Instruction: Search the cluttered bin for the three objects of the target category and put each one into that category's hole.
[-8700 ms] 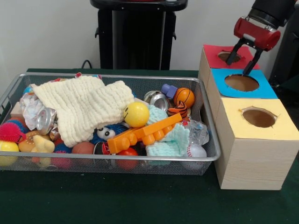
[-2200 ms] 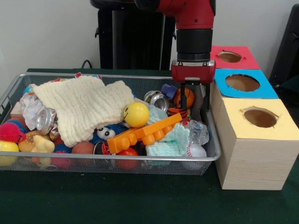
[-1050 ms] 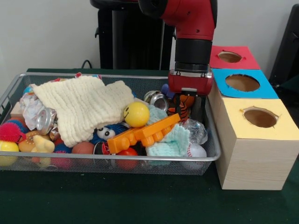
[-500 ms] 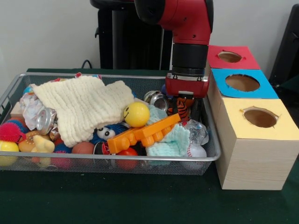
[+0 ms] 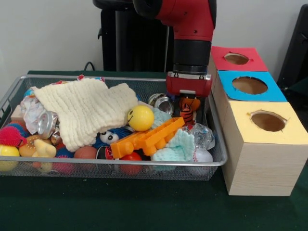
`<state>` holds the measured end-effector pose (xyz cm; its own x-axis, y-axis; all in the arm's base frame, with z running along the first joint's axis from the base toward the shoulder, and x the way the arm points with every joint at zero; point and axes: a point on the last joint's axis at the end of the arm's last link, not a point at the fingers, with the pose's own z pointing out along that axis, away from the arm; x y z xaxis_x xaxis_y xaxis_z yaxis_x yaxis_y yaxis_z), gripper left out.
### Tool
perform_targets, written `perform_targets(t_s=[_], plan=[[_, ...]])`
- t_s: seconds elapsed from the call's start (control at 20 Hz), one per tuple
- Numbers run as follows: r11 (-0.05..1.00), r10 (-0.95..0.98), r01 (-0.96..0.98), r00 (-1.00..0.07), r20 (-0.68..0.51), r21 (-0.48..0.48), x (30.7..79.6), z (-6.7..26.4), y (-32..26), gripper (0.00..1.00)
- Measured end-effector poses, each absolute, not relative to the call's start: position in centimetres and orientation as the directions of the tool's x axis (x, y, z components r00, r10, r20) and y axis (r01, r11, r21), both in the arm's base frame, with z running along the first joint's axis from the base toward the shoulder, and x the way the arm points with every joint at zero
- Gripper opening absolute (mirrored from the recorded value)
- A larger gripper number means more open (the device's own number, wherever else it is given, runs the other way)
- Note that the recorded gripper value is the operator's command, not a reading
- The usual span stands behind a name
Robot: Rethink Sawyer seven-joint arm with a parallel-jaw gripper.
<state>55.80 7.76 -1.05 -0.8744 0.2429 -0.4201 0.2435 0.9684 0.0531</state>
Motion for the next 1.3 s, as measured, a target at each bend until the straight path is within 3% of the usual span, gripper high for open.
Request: perform_targets(t_s=[0.65, 1.3], plan=[[0.939, 0.335, 0.330, -0.821, -0.462, 0.093, 59.6, 4.6, 4.4, 1.00], [0.939, 0.340, 0.334, -0.861, -0.378, 0.085, 58.5, -1.3, 5.4, 1.00]])
